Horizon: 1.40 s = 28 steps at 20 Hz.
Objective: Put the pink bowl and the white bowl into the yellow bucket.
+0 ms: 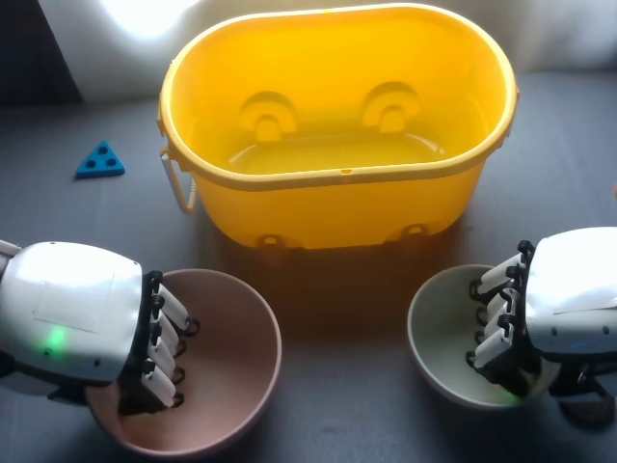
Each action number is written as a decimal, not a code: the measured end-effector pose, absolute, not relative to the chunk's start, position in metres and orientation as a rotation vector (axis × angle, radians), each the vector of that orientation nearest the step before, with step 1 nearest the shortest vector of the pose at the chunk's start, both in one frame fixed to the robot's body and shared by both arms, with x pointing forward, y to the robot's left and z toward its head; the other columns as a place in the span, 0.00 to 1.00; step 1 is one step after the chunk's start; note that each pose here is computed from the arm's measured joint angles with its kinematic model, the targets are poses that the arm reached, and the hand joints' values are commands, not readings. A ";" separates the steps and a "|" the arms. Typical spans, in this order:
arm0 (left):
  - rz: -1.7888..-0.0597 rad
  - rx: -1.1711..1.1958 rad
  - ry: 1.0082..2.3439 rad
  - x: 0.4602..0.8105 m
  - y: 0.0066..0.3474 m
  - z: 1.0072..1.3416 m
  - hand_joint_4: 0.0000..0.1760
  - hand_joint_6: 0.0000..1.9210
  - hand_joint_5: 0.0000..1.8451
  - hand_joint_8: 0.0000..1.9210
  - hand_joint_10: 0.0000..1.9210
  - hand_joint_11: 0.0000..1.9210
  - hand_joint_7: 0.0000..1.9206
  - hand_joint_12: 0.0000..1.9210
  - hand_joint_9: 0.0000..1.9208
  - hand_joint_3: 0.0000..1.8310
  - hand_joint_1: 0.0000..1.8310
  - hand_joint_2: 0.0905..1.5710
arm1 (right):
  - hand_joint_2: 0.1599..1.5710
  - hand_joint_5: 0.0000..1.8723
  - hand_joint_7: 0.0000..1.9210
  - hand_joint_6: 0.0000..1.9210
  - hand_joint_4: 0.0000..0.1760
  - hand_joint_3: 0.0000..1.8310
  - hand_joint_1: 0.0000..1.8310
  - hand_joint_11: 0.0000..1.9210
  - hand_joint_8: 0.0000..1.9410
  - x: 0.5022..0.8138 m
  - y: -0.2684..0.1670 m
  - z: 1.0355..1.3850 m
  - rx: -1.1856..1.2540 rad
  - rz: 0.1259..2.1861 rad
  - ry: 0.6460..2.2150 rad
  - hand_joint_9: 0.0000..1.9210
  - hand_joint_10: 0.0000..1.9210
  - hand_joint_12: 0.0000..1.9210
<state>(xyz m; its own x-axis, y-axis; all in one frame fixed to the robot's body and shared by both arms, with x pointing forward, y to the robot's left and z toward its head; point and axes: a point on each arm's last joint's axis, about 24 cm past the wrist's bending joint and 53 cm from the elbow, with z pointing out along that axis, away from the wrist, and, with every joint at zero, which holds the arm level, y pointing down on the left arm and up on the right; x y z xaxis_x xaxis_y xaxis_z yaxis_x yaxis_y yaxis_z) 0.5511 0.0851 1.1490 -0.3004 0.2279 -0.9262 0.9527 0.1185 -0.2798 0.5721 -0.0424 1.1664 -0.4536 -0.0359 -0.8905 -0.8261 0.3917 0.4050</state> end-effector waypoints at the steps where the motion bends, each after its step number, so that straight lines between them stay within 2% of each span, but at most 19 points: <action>1: -1.237 1.167 1.652 0.551 0.085 1.150 0.00 0.60 0.45 0.50 0.61 0.36 0.54 0.54 0.46 0.00 0.75 0.70 | 0.68 0.50 0.51 0.51 0.00 0.00 0.75 0.34 0.52 0.571 -0.042 1.167 -0.755 1.159 1.787 0.47 0.62 0.70; 2: -1.238 1.167 1.651 0.551 0.085 1.150 0.00 0.60 0.45 0.49 0.60 0.36 0.54 0.54 0.46 0.00 0.75 0.70 | 0.67 0.52 0.53 0.49 0.00 0.00 0.75 0.35 0.50 0.571 -0.042 1.167 -0.755 1.162 1.786 0.47 0.61 0.69; 3: -1.239 1.168 1.651 0.550 0.085 1.150 0.00 0.64 0.43 0.50 0.60 0.35 0.52 0.53 0.46 0.00 0.75 0.71 | 0.67 0.50 0.52 0.51 0.00 0.00 0.75 0.35 0.51 0.570 -0.042 1.168 -0.756 1.165 1.784 0.47 0.62 0.68; 4: -1.239 1.168 1.651 0.550 0.085 1.150 0.00 0.66 0.43 0.50 0.61 0.34 0.51 0.54 0.45 0.00 0.75 0.71 | 0.67 0.51 0.52 0.48 0.00 0.00 0.75 0.36 0.52 0.570 -0.041 1.168 -0.758 1.169 1.782 0.47 0.63 0.69; 7: -1.236 1.177 1.648 0.548 0.084 1.150 0.00 0.66 0.44 0.49 0.60 0.34 0.52 0.53 0.45 0.00 0.75 0.71 | 0.68 0.48 0.51 0.52 0.00 0.00 0.75 0.36 0.54 0.567 -0.041 1.170 -0.768 1.180 1.774 0.47 0.63 0.68; 10: -1.231 1.187 1.642 0.547 0.083 1.151 0.00 0.64 0.43 0.50 0.61 0.34 0.52 0.54 0.45 0.00 0.75 0.71 | 0.68 0.49 0.51 0.50 0.00 0.00 0.75 0.35 0.55 0.562 -0.044 1.175 -0.798 1.189 1.753 0.47 0.63 0.70; 12: -1.238 1.184 1.633 0.547 0.083 1.156 0.00 0.64 0.44 0.49 0.61 0.34 0.53 0.55 0.46 0.00 0.75 0.71 | 0.69 0.47 0.50 0.53 0.00 0.00 0.75 0.33 0.57 0.560 -0.047 1.186 -0.814 1.203 1.721 0.45 0.66 0.71; 13: -1.241 1.177 1.634 0.547 0.084 1.158 0.00 0.64 0.44 0.50 0.61 0.33 0.52 0.55 0.45 0.00 0.75 0.71 | 0.71 0.44 0.48 0.58 0.00 0.00 0.74 0.31 0.60 0.559 -0.050 1.191 -0.812 1.212 1.708 0.42 0.69 0.73; 15: -1.251 1.161 1.637 0.548 0.085 1.164 0.00 0.65 0.44 0.50 0.60 0.34 0.53 0.55 0.45 0.00 0.75 0.71 | 0.68 0.48 0.52 0.52 0.00 0.00 0.75 0.35 0.54 0.558 -0.057 1.200 -0.814 1.224 1.686 0.46 0.62 0.69; 16: -1.261 1.156 1.628 0.548 0.086 1.170 0.00 0.66 0.43 0.52 0.63 0.33 0.51 0.54 0.43 0.00 0.74 0.72 | 0.68 0.48 0.51 0.50 0.00 0.00 0.75 0.35 0.55 0.556 -0.060 1.202 -0.821 1.227 1.679 0.46 0.64 0.69; 17: -1.273 1.148 1.624 0.547 0.087 1.176 0.00 0.65 0.43 0.50 0.62 0.34 0.53 0.54 0.44 0.00 0.75 0.71 | 0.68 0.49 0.51 0.49 0.00 0.00 0.75 0.35 0.56 0.554 -0.062 1.203 -0.832 1.229 1.673 0.46 0.64 0.70; 18: -1.291 1.138 1.612 0.547 0.088 1.184 0.00 0.66 0.43 0.51 0.61 0.35 0.52 0.52 0.44 0.00 0.75 0.71 | 0.70 0.45 0.48 0.55 0.00 0.00 0.75 0.33 0.60 0.552 -0.064 1.206 -0.841 1.234 1.665 0.44 0.66 0.71; 19: -1.314 1.128 1.602 0.545 0.089 1.191 0.00 0.68 0.42 0.53 0.62 0.34 0.50 0.52 0.43 0.00 0.74 0.72 | 0.70 0.45 0.49 0.56 0.00 0.00 0.75 0.34 0.58 0.550 -0.066 1.210 -0.843 1.242 1.656 0.45 0.65 0.71; 21: -1.354 1.132 1.589 0.538 0.091 1.199 0.00 0.68 0.43 0.52 0.61 0.35 0.50 0.52 0.44 0.00 0.74 0.72 | 0.69 0.47 0.50 0.55 0.00 0.00 0.75 0.34 0.55 0.549 -0.071 1.219 -0.830 1.260 1.642 0.45 0.64 0.70; 23: -1.384 1.131 1.596 0.533 0.096 1.204 0.00 0.64 0.46 0.46 0.59 0.35 0.53 0.53 0.46 0.00 0.75 0.70 | 0.67 0.50 0.53 0.50 0.00 0.00 0.75 0.35 0.52 0.549 -0.077 1.224 -0.826 1.258 1.633 0.47 0.61 0.69; 27: -1.445 1.081 1.598 0.533 0.101 1.218 0.00 0.68 0.44 0.50 0.61 0.34 0.51 0.52 0.44 0.00 0.74 0.71 | 0.68 0.49 0.53 0.53 0.00 0.00 0.75 0.32 0.52 0.551 -0.082 1.234 -0.815 1.278 1.618 0.45 0.62 0.69; 28: -1.458 1.070 1.600 0.532 0.103 1.222 0.00 0.68 0.43 0.51 0.61 0.34 0.50 0.52 0.44 0.00 0.74 0.72 | 0.68 0.48 0.51 0.52 0.00 0.00 0.75 0.31 0.55 0.555 -0.087 1.240 -0.796 1.292 1.616 0.45 0.64 0.70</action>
